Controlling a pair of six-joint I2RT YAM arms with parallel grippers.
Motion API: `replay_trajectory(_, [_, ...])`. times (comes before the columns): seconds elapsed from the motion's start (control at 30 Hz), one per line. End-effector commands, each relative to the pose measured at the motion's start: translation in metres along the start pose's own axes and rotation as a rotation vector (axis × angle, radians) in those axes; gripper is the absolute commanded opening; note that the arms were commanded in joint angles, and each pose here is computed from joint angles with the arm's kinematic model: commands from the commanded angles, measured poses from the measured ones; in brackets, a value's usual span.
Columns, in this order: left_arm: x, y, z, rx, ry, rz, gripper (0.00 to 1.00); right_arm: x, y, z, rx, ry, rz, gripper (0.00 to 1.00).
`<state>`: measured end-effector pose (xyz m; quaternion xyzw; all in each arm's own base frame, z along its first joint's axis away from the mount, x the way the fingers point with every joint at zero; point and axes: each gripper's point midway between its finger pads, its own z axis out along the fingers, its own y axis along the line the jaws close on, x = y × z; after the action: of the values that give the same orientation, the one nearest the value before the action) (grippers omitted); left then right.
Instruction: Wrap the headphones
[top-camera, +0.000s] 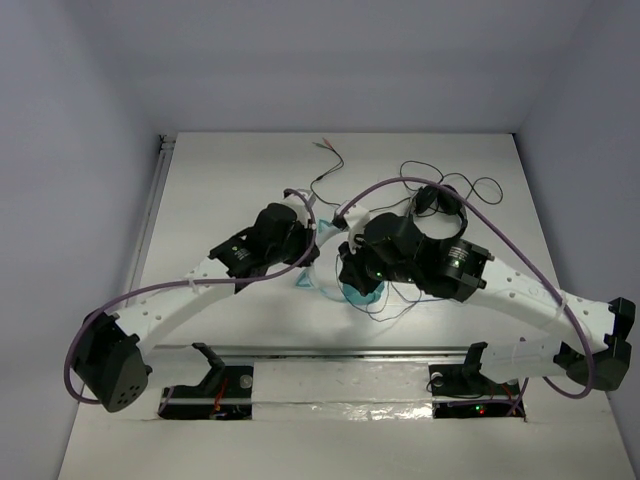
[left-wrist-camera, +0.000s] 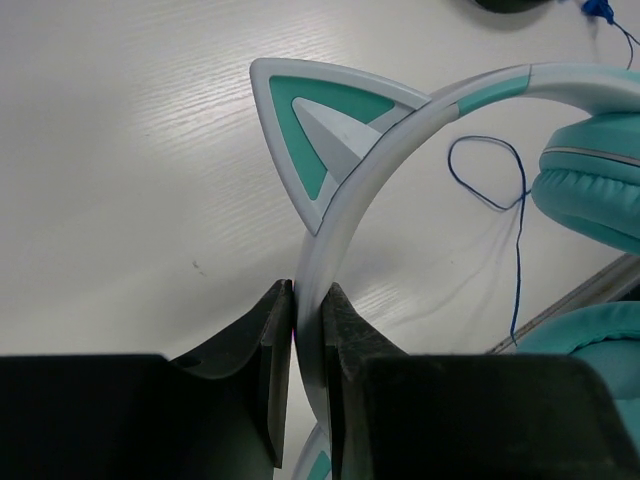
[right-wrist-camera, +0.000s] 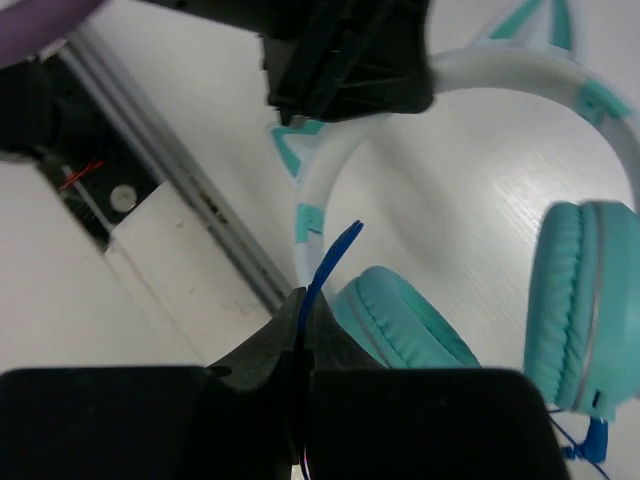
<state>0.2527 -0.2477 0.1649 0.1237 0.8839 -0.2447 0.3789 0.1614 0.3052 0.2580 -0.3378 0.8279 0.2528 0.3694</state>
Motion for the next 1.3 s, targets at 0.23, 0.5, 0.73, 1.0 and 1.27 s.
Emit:
replay_trajectory(0.23, [-0.017,-0.044,-0.012,0.18,-0.048,0.059,0.0,-0.007,0.018,-0.007,-0.098,-0.003,-0.027,0.0])
replay_trajectory(0.5, [-0.01,-0.03,-0.045,0.131,-0.022,0.118,0.0,0.011,-0.014,-0.053,0.027,-0.098,0.101,0.03])
replay_trajectory(0.73, [0.013,-0.041,-0.053,0.243,0.045,0.176,0.0,0.007,-0.05,-0.067,0.233,-0.141,0.155,0.09])
replay_trajectory(1.0, [0.012,-0.061,-0.068,0.375,0.022,0.231,0.0,-0.019,-0.067,-0.052,0.362,-0.2,0.135,0.22])
replay_trajectory(1.27, [-0.016,-0.078,-0.098,0.439,-0.09,0.236,0.0,-0.033,-0.093,-0.045,0.395,-0.351,0.249,0.26])
